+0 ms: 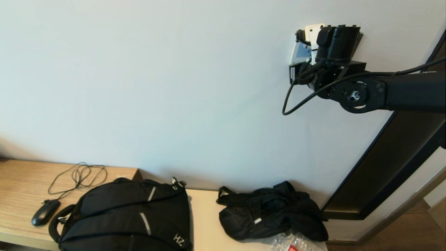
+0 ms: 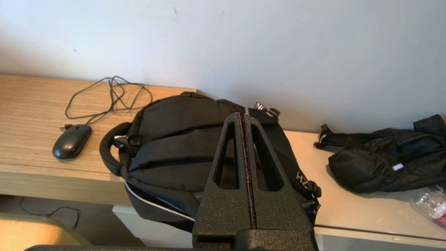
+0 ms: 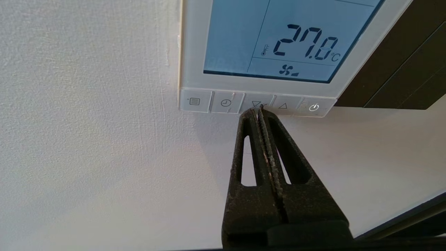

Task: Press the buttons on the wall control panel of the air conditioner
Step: Press the temperature decrease button

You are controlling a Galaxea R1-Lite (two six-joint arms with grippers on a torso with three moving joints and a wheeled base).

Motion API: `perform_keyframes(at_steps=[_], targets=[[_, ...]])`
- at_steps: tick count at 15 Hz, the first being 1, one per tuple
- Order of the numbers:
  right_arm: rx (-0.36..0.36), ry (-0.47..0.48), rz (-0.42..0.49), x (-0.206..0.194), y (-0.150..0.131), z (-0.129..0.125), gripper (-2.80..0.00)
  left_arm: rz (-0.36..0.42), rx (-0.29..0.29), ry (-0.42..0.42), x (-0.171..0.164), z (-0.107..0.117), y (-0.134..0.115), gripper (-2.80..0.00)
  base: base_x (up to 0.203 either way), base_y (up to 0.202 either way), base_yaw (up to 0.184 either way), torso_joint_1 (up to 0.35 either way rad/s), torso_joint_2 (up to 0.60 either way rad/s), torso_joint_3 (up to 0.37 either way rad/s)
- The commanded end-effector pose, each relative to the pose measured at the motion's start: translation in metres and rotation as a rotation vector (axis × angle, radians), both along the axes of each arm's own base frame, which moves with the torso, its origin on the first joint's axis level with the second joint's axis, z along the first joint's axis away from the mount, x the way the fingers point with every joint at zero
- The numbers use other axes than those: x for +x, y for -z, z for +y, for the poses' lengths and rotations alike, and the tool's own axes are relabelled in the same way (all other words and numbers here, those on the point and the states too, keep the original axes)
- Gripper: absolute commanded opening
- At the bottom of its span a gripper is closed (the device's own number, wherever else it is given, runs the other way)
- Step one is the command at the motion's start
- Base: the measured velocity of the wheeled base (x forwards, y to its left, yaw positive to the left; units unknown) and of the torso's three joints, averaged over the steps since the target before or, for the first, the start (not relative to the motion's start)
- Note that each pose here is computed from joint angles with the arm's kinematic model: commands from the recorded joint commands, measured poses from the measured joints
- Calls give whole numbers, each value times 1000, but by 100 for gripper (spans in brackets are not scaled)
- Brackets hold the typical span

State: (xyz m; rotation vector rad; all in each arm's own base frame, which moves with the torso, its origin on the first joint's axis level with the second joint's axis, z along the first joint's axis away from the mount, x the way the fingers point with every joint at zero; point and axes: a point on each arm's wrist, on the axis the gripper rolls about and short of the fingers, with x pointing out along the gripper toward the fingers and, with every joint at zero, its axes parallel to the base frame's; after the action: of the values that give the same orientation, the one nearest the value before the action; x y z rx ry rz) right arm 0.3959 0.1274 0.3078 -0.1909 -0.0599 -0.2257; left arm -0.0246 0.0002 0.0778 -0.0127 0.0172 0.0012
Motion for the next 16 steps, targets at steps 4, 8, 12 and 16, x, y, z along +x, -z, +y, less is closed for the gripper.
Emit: perform_keyframes(at_steps=[4,8,12,16], targets=[[-2,3,-6,4,0,1,-280,0,-1,0,0,0,0,-280,0,0,0,0,0,0],[-8,-6,-21,-4,-8,4,-280,0,0,1,0,0,0,-280,0,0,0,0,0,0],[-10,-7,-17,-6,-7,4,-280,0,0,0,0,0,0,-280,0,0,0,0,0,0],[-12,-5,-8,-2,-3,4,-280,-1,0,0,0,0,0,-280,0,0,0,0,0,0]])
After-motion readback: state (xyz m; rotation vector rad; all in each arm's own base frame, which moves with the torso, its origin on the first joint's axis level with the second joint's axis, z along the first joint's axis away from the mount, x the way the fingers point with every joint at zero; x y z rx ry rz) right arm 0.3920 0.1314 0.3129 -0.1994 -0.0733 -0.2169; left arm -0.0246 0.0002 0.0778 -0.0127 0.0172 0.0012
